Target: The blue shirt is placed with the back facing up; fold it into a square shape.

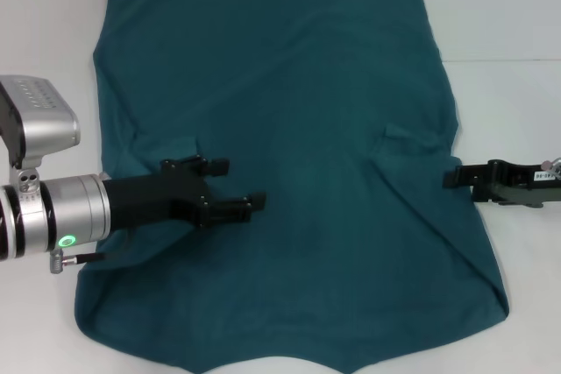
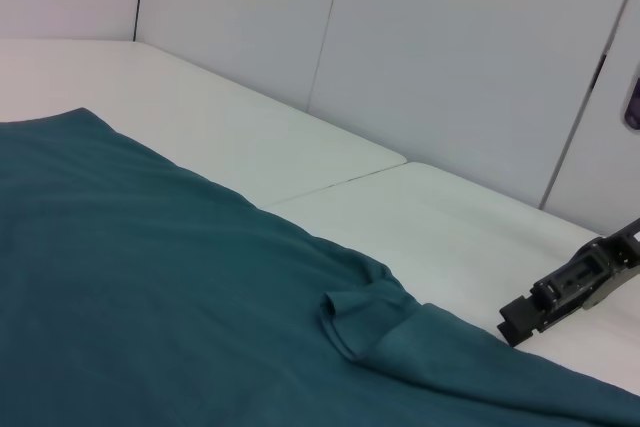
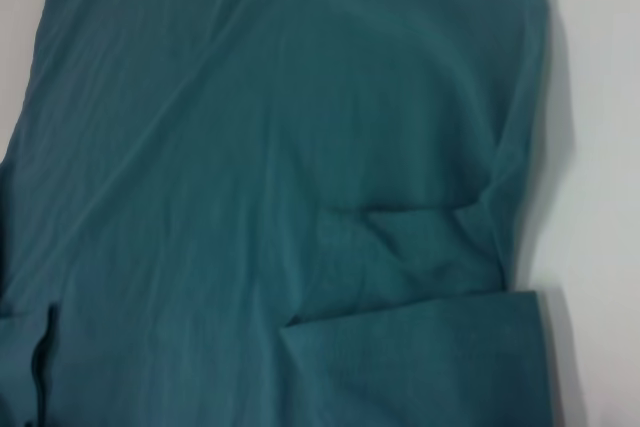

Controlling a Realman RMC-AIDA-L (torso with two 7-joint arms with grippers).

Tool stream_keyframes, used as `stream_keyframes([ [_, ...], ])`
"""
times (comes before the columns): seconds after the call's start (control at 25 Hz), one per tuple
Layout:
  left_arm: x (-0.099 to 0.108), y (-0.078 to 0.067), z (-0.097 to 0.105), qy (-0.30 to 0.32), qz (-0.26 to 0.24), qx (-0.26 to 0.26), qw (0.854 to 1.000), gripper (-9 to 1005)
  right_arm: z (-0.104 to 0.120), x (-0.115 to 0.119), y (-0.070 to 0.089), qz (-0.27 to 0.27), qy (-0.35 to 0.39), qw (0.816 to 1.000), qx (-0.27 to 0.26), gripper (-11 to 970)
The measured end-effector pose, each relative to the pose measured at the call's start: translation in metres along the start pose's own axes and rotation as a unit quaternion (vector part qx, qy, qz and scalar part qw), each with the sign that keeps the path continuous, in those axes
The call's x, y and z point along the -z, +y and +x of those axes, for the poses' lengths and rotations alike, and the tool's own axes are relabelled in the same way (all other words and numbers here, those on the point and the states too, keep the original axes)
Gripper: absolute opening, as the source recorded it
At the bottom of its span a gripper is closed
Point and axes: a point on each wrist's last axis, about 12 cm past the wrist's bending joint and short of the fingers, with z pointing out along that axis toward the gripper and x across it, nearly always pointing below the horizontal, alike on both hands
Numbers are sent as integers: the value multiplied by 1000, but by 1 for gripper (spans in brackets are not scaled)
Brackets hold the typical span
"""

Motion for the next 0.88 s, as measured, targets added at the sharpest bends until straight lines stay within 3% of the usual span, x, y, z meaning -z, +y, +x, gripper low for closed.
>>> stream_keyframes([
  [0.56, 0, 0, 0, 1, -1, 0, 1000, 908, 1, 4, -7, 9, -2, 1000, -5, 704],
  [0.88, -1, 0, -1, 0, 0, -1, 1000, 908, 4, -5, 0, 4, -2, 1000, 0, 678],
])
